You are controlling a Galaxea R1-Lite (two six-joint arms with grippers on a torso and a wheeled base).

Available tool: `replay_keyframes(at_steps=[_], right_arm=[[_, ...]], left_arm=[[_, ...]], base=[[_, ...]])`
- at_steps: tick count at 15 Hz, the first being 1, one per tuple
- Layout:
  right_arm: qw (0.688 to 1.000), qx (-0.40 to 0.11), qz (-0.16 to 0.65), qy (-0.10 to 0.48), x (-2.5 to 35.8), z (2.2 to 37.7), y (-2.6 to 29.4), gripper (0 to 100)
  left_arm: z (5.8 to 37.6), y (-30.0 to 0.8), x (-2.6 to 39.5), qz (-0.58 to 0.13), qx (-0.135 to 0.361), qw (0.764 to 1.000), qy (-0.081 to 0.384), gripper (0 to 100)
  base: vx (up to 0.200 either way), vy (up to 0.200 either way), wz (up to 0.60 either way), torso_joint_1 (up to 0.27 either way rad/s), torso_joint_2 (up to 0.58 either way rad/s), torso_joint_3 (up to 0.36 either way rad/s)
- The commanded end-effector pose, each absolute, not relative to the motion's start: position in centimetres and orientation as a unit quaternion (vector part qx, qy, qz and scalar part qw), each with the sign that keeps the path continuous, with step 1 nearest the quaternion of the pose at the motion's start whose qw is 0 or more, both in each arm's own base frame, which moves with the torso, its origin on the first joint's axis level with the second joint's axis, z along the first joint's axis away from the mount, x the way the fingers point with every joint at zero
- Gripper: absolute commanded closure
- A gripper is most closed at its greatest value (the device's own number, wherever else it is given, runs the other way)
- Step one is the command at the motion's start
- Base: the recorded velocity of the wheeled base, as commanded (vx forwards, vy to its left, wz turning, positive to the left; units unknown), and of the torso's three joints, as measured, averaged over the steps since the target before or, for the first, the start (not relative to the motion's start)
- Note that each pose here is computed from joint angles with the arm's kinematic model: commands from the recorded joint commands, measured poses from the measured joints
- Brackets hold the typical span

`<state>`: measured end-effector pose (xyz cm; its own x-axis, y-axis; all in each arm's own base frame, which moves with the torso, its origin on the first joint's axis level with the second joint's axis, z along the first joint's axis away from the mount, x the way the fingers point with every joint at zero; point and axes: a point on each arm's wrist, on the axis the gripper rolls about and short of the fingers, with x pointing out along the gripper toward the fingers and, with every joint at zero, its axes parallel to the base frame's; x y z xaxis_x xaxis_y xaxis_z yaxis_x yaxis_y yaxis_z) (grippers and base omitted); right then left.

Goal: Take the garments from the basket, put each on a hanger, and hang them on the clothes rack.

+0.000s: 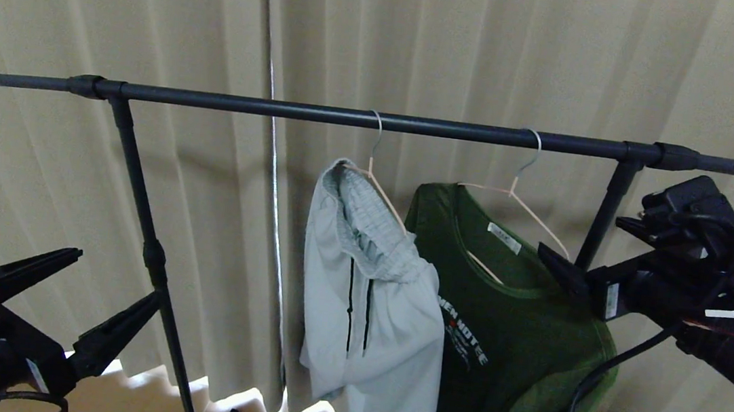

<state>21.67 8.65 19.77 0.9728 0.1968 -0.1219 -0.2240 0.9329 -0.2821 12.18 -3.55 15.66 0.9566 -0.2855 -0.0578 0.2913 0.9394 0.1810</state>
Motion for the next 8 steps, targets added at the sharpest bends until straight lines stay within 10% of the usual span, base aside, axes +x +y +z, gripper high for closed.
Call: replay_keyframes(at_steps=[1, 8], right_arm=[[0.987, -0.125, 0.104, -0.017, 18.7, 22.7, 7.4, 0], [0.99, -0.121, 0.072, -0.033, 10.3, 20.6, 3.0, 0]], left_arm=[[16.6, -3.3, 11.2, -0.144, 0.092, 0.985, -0.021, 0], [15.4, -1.2, 5.0, -0.083, 0.094, 0.992, -0.035, 0]], base=[[0.0, 0.0, 0.0, 0.0, 0.0, 0.0], [0.0, 0.0, 0.0, 0.0, 0.0, 0.0]])
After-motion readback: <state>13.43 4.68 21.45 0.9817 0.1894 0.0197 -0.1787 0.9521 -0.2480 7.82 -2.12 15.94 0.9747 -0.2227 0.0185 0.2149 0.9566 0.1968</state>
